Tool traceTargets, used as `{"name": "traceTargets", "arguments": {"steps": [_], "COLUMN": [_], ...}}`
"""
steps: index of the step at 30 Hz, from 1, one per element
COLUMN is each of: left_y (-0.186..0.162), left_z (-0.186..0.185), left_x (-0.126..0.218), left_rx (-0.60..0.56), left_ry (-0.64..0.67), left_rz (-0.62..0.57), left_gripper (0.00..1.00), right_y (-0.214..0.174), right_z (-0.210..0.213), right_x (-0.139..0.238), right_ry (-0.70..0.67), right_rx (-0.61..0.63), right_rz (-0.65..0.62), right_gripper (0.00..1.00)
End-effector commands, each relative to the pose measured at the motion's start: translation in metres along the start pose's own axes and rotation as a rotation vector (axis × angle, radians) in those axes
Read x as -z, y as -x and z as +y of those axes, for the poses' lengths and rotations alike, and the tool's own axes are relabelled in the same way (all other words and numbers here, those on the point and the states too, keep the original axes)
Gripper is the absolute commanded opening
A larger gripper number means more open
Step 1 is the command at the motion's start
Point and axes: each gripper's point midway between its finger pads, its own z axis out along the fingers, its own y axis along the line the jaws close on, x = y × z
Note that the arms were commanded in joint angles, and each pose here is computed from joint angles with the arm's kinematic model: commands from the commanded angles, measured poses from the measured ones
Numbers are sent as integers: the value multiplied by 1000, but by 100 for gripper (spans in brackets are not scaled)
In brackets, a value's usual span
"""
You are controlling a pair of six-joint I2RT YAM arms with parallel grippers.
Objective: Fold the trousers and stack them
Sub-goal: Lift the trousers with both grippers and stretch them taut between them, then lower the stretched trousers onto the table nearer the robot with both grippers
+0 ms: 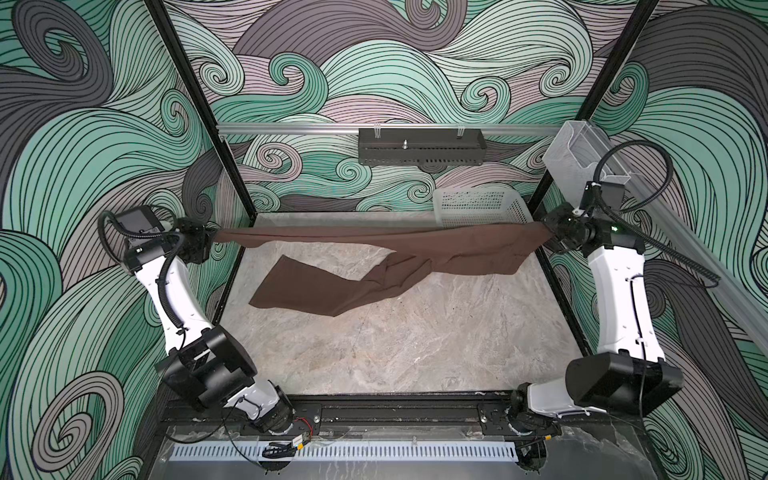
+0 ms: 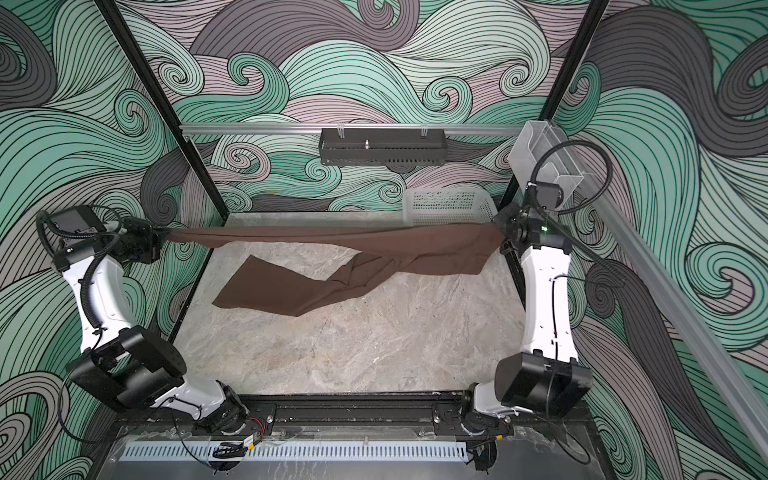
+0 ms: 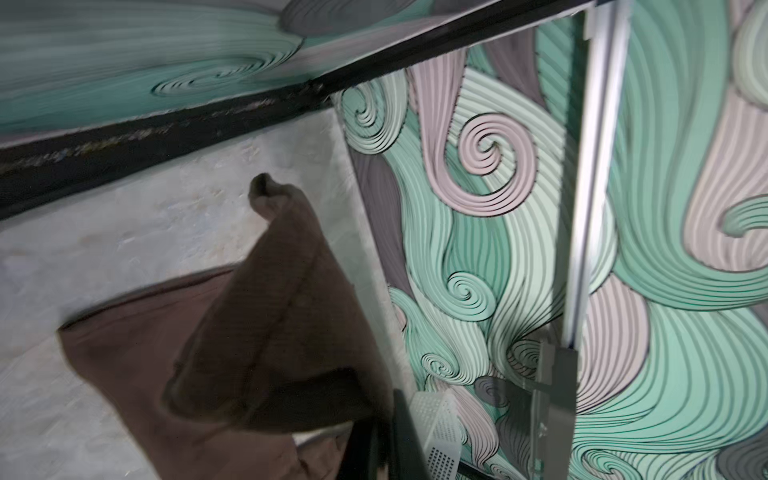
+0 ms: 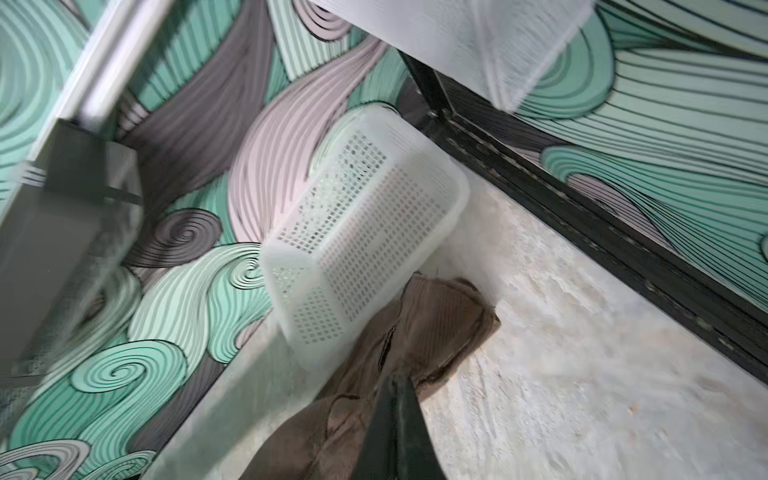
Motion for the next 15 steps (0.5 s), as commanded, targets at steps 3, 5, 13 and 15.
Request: {"name": "traceTargets", "arguments": {"steps": [3,5,13,15], "left_y": [-27,-34,-51,-53], "left_z": [71,107,180,189], "left_x": [7,15,39,43], "left_rx": [27,76,179,179], "left_ry": [91,140,319,353], "left_rz": [7,5,-48,-63], "left_gripper": [0,0,0,0], "right_y": [-48,-67,-104,-107], "right_z": [-77,-104,-170,-182], "right_x": [-24,-21,-4,2], "right_ry": [-187,-248,-429,-473], "right_rx": [-15,-19,17,27], "right_rz": [43,51,-16,-47], "right_gripper": [0,0,0,0]}}
